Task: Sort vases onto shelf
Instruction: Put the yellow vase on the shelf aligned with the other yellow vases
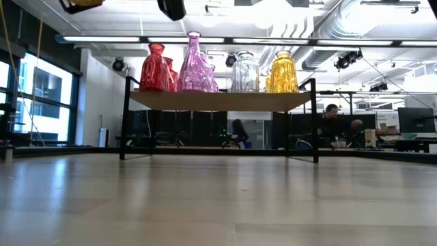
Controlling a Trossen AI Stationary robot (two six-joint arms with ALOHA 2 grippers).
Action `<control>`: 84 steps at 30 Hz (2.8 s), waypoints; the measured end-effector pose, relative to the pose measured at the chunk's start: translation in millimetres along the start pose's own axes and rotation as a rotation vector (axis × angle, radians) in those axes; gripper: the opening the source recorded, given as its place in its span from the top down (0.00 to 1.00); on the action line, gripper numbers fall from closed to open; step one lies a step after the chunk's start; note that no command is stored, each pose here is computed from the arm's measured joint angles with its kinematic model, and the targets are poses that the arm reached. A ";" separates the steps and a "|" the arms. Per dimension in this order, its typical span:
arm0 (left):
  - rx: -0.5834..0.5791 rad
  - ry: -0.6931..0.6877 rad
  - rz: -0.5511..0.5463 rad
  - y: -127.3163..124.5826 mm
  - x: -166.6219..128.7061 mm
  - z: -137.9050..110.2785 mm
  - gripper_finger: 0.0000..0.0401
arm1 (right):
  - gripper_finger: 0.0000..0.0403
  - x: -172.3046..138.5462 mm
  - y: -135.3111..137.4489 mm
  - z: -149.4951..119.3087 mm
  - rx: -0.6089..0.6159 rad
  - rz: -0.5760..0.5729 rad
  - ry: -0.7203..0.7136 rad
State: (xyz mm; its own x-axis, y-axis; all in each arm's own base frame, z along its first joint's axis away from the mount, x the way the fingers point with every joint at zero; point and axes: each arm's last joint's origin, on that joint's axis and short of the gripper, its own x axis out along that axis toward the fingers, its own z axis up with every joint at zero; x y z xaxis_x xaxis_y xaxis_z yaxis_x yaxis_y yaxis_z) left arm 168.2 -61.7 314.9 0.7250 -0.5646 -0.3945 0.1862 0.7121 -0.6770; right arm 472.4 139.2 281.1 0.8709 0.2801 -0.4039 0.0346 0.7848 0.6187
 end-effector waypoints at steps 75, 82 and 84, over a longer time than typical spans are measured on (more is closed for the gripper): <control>0.181 -0.702 0.241 -19.7 -84.7 6.7 0.70 | 0.36 -329.5 -28.3 -16.8 -0.128 -1.209 -0.851; 0.183 -0.723 0.226 -21.3 -85.7 8.1 0.70 | 0.36 -277.7 -56.9 -55.0 -0.093 -1.160 -0.863; 0.184 -0.723 0.227 -21.3 -85.7 8.1 0.70 | 0.36 -266.7 -65.2 -66.5 -0.085 -1.143 -0.901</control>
State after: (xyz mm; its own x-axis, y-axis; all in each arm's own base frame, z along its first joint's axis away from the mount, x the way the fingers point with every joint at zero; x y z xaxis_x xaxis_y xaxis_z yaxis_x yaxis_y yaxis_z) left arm 107.6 -25.1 368.2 0.9989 -0.0299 0.0347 0.0431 0.8711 -0.4891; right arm 205.3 50.1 303.7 0.3957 -0.9159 -0.0683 0.9044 0.3756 0.2023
